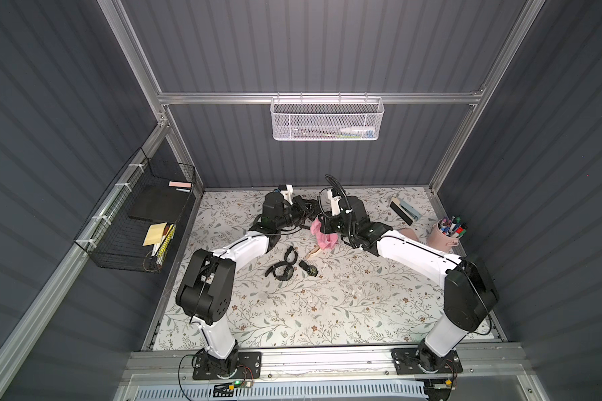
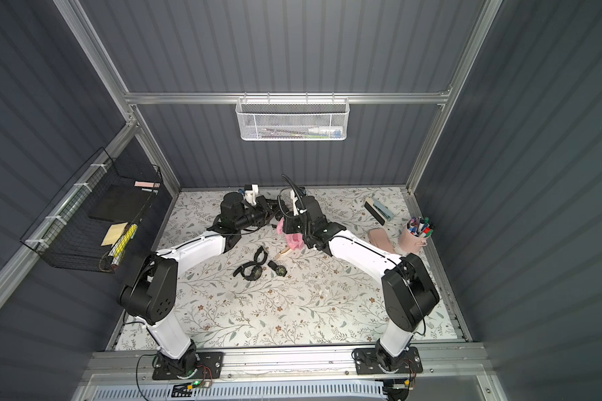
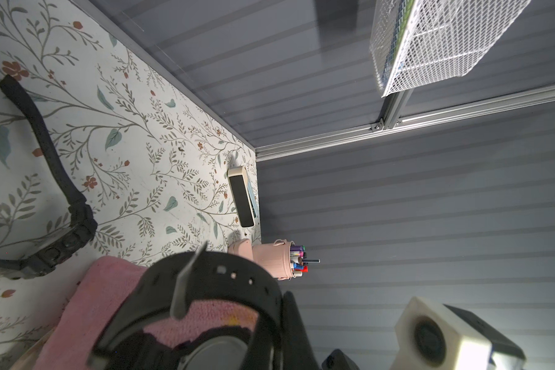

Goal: Wipe the watch dial
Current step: Wipe the dirt from the watch dial.

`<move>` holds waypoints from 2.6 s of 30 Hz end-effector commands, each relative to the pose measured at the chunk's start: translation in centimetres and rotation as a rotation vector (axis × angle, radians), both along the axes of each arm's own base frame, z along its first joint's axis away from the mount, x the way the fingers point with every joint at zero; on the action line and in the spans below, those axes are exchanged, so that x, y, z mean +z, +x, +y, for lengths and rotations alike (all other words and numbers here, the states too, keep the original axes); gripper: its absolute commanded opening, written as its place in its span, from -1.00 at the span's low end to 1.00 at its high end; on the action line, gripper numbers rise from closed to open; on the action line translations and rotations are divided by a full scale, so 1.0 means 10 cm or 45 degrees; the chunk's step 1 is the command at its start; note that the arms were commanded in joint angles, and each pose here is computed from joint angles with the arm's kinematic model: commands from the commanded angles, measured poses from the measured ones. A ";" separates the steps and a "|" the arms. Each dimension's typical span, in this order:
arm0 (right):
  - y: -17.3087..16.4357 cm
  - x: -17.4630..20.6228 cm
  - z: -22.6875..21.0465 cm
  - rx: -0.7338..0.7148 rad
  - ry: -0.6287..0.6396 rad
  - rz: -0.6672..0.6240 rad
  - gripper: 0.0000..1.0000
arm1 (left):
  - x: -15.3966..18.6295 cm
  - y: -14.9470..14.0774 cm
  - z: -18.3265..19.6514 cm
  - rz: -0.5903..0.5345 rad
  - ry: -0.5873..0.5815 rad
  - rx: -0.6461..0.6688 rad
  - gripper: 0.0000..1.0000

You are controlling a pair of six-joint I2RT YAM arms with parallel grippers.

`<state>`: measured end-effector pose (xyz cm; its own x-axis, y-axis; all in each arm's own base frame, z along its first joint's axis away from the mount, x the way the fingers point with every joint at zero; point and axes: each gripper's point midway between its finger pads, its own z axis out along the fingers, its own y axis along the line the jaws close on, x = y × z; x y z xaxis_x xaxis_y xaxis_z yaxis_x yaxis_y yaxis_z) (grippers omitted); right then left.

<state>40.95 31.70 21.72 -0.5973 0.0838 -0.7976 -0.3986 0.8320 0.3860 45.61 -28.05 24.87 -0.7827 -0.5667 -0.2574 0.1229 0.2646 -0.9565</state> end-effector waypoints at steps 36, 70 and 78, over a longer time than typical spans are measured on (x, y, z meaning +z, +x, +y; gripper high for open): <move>0.05 0.85 0.10 0.005 0.160 -0.281 -1.00 | -0.45 -0.16 -0.17 0.149 0.066 -0.137 -1.00; -0.58 0.19 -0.39 0.226 0.037 -0.104 -1.00 | -0.12 -0.14 -0.32 0.172 -0.015 -0.247 -1.00; -0.67 0.22 -0.08 0.401 0.078 -0.111 -1.00 | -0.10 -0.15 -0.32 0.175 -0.018 -0.244 -1.00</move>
<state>34.67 28.87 22.38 -0.5669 -0.0292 -0.8233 -0.5872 0.7152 0.3790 43.90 -30.80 22.01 -0.9021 -0.4174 -0.1095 -0.0051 0.2641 -0.9645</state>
